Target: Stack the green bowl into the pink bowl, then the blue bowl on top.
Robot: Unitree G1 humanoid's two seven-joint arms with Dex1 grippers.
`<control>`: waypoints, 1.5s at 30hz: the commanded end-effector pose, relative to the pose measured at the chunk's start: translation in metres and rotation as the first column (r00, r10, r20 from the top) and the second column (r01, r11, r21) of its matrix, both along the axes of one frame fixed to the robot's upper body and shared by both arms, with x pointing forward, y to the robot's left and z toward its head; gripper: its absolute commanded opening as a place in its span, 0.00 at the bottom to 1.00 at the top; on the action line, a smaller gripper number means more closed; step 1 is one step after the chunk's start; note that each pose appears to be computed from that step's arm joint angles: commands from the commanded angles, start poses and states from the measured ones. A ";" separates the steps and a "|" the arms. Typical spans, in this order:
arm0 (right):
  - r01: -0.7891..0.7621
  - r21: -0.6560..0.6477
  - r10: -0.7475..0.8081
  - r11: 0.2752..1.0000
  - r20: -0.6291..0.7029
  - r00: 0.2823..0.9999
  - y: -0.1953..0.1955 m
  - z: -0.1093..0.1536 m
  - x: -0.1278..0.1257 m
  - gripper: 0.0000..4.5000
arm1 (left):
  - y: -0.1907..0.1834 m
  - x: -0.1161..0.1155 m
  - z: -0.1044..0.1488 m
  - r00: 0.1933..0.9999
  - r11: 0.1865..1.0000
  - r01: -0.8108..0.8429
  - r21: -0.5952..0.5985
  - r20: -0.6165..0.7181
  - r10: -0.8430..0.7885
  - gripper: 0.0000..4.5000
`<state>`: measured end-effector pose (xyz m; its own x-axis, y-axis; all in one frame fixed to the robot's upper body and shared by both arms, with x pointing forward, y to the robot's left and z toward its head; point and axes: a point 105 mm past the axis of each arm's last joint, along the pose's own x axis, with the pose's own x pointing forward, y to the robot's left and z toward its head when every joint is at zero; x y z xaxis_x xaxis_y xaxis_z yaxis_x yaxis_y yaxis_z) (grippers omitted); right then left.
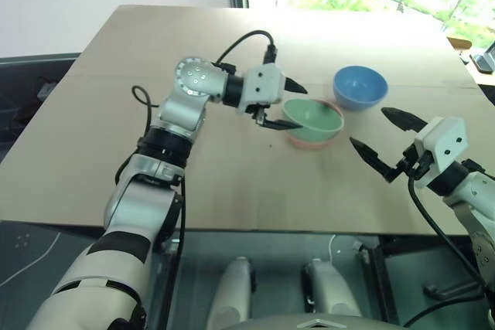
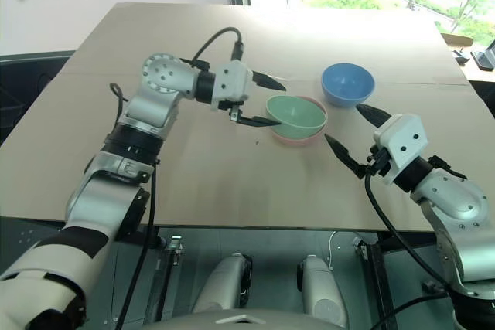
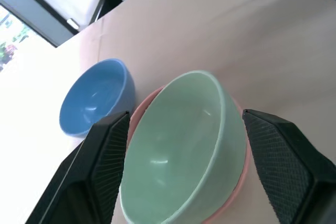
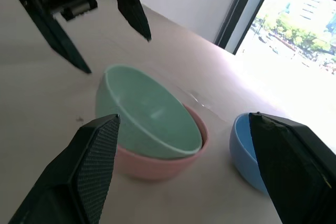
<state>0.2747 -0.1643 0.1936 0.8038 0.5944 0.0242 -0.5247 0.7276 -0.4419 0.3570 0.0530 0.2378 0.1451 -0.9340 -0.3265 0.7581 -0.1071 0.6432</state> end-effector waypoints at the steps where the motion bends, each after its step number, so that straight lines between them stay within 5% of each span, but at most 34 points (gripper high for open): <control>1: 0.062 -0.118 -0.066 0.991 -0.030 0.997 -0.020 -0.005 0.024 0.92 | 0.019 -0.012 0.024 0.994 0.969 -0.048 -0.244 -0.104 0.023 0.83; 5: 0.041 -0.188 -0.059 0.981 -0.087 0.995 -0.041 -0.009 0.048 0.92 | 0.048 -0.030 0.023 0.984 0.944 -0.107 -0.311 -0.170 0.055 0.83; 6: 0.036 -0.198 -0.056 0.980 -0.092 0.994 -0.045 -0.009 0.052 0.92 | 0.054 -0.039 0.020 0.974 0.948 -0.098 -0.303 -0.224 0.029 0.92; 9: 0.030 -0.199 -0.052 0.979 -0.108 0.993 -0.058 -0.003 0.072 0.92 | 0.072 -0.053 0.017 0.957 0.934 -0.159 -0.321 -0.281 0.066 0.98; 18: -0.040 -0.251 0.015 0.967 -0.097 0.995 -0.060 0.012 0.119 0.92 | 0.099 -0.081 0.001 0.899 0.904 -0.322 -0.281 -0.391 0.198 0.98; 29: -0.115 -0.306 0.051 0.945 -0.212 0.976 -0.035 -0.008 0.153 0.92 | 0.110 -0.097 -0.006 0.854 0.884 -0.387 -0.263 -0.464 0.236 0.98; 39: -0.120 -0.361 0.039 0.925 -0.223 0.974 -0.033 -0.017 0.159 0.03 | 0.107 -0.098 -0.008 0.851 0.874 -0.402 -0.271 -0.462 0.249 1.00; 45: -0.122 -0.369 0.059 0.921 -0.178 0.982 -0.033 -0.005 0.159 0.01 | 0.103 -0.098 -0.013 0.853 0.878 -0.393 -0.274 -0.465 0.236 1.00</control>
<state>0.4304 -0.1979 0.1604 0.6995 0.5893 -0.4042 -0.7064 0.4850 -0.5156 0.2638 0.1607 0.2161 0.3949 -0.9122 -0.1093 0.9114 0.3740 0.1719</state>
